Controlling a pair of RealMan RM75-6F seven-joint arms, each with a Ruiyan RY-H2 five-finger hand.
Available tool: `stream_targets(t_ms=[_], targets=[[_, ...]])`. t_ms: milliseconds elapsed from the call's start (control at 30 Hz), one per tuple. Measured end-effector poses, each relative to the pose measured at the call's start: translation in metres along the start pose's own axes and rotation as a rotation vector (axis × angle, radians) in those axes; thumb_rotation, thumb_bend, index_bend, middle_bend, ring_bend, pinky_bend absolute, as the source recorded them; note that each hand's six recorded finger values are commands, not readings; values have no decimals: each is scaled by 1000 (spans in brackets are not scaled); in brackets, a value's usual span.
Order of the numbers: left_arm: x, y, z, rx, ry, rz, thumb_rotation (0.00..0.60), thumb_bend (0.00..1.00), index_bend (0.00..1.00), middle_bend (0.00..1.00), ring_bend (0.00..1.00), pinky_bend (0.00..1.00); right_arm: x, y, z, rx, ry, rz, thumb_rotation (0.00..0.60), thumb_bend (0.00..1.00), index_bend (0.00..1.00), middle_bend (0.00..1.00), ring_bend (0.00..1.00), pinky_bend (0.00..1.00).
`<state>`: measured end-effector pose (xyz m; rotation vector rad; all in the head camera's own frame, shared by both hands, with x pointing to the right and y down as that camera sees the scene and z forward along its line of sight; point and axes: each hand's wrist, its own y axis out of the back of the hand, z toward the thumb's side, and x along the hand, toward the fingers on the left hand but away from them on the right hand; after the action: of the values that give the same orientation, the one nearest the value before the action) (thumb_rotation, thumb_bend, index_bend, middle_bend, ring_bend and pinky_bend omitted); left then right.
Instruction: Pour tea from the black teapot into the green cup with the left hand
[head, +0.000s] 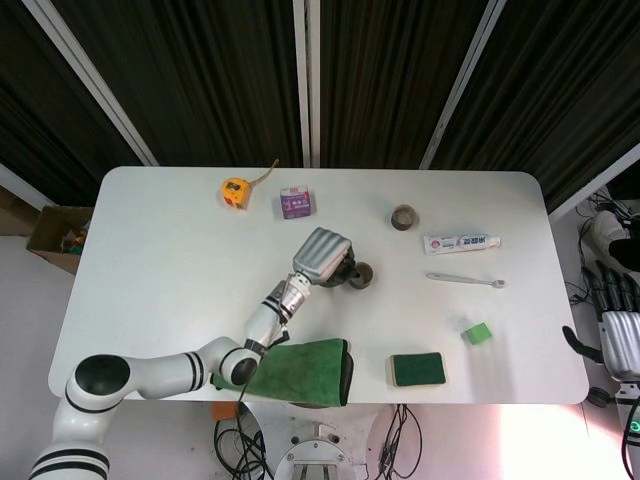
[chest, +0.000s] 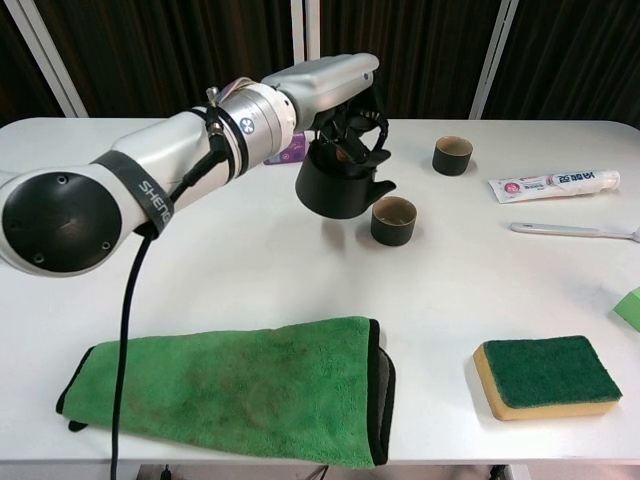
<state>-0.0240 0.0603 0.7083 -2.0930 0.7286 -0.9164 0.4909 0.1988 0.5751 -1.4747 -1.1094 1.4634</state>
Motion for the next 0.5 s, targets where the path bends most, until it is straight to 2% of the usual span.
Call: stream_targets(t_ms=[500], targets=[[8,-6,6,84,-24,36,600,404,1000,1000,1000,690,-1,0,-1,-4,-3,3,600,191,0,0,0,0]])
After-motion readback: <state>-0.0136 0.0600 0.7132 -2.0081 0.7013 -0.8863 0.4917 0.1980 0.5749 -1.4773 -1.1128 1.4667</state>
